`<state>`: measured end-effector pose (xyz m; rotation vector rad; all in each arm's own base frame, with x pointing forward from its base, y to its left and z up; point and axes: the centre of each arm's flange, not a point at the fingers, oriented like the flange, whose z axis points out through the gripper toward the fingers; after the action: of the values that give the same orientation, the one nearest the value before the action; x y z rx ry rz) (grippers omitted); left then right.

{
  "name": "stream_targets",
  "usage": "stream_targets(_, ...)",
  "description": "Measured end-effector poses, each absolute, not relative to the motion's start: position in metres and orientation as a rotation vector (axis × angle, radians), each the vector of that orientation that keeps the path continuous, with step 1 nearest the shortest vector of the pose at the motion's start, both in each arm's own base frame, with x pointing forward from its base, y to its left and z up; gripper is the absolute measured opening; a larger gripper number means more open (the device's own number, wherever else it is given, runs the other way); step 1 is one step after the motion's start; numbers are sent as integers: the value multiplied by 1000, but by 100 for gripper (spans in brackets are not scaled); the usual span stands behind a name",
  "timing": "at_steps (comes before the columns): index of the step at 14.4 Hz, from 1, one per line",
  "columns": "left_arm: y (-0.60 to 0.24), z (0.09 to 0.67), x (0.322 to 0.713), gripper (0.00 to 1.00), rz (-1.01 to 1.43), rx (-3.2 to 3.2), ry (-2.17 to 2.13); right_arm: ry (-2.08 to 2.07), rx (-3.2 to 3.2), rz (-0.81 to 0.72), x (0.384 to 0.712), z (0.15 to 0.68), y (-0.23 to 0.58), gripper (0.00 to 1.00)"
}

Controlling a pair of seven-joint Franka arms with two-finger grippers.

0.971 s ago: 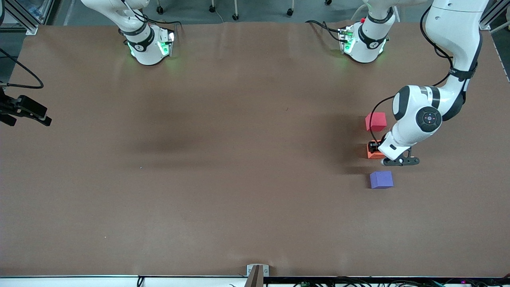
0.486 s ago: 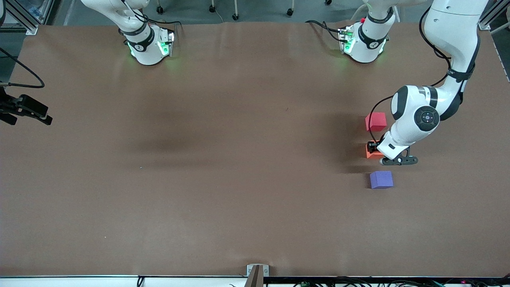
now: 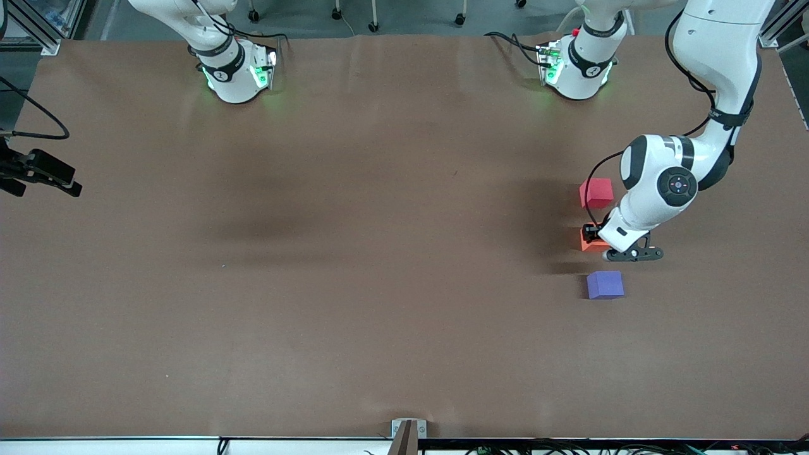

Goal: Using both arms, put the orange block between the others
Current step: 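Lower the orange cube between the pink and purple cubes, then open the left gripper and lift it away from the orange cube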

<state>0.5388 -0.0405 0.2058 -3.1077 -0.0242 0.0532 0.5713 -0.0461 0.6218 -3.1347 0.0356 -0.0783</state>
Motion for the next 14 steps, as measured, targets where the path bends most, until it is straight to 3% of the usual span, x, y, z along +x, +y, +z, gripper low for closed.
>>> stream_targets(2,-40,203,538,67,53,-3109,-24,19,-3135,-78,572,622,-42,100)
stream_targets(5,-38,199,539,97,40,-3111,-29,2,-3137,-81,572,622,-36,100)
stream_targets(9,-37,236,549,100,5,-3105,-36,1,-3140,-80,572,623,-36,100)
stream_targets(14,-42,352,570,100,-28,-3095,-54,1,-3140,-79,572,623,-36,100)
